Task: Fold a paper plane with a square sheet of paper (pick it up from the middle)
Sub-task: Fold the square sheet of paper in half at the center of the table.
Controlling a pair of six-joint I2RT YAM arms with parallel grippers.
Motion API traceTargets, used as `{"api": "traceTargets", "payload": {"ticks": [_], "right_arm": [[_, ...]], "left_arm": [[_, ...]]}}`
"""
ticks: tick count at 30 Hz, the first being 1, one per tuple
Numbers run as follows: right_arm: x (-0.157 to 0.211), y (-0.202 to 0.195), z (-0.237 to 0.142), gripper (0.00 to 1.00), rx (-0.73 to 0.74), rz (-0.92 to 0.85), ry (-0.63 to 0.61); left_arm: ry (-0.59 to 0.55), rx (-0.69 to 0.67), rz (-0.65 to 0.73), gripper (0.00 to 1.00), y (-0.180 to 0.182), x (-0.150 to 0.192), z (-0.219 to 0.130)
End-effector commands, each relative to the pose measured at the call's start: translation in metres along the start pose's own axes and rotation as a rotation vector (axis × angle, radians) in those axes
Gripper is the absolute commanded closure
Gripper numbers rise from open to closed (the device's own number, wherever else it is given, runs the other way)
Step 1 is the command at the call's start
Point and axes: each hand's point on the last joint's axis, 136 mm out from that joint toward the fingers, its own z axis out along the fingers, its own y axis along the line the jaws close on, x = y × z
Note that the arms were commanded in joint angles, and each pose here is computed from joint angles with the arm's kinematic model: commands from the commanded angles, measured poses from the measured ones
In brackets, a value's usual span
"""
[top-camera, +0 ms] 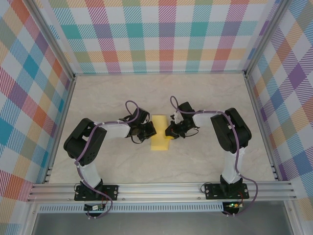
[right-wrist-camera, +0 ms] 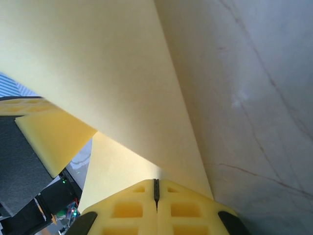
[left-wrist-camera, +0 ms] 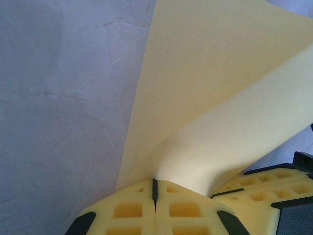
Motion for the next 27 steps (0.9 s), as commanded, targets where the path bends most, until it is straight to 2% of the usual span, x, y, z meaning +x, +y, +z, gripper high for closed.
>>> {"api": "traceTargets", "payload": {"ticks": [1, 5, 11, 17, 20, 27], "right_arm": [[-0.002, 0.016, -0.013, 1.0, -0.039, -0.078, -0.036], [0.003, 0.034, -0.019, 1.0, -0.125, -0.111, -0.038], [0.013, 0.015, -0.007, 1.0, -0.115, -0.076, -0.009], [0.024, -0.018, 0.004, 1.0, -0.034, -0.057, 0.004], [0.025, -0.022, 0.005, 1.0, -0.024, -0.059, 0.005], [0.024, 0.021, -0.017, 1.0, -0.128, -0.135, -0.025]], "left_arm": [[0.059, -0.098, -0.005, 1.0, 0.031, 0.021, 0.012], [0.058, -0.099, -0.005, 1.0, 0.032, 0.021, 0.011], [0.058, -0.096, -0.004, 1.0, 0.031, 0.021, 0.011], [0.057, -0.095, -0.003, 1.0, 0.03, 0.021, 0.01], [0.058, -0.096, -0.003, 1.0, 0.031, 0.021, 0.011], [0.054, -0.101, -0.001, 1.0, 0.031, 0.02, 0.01]]}}
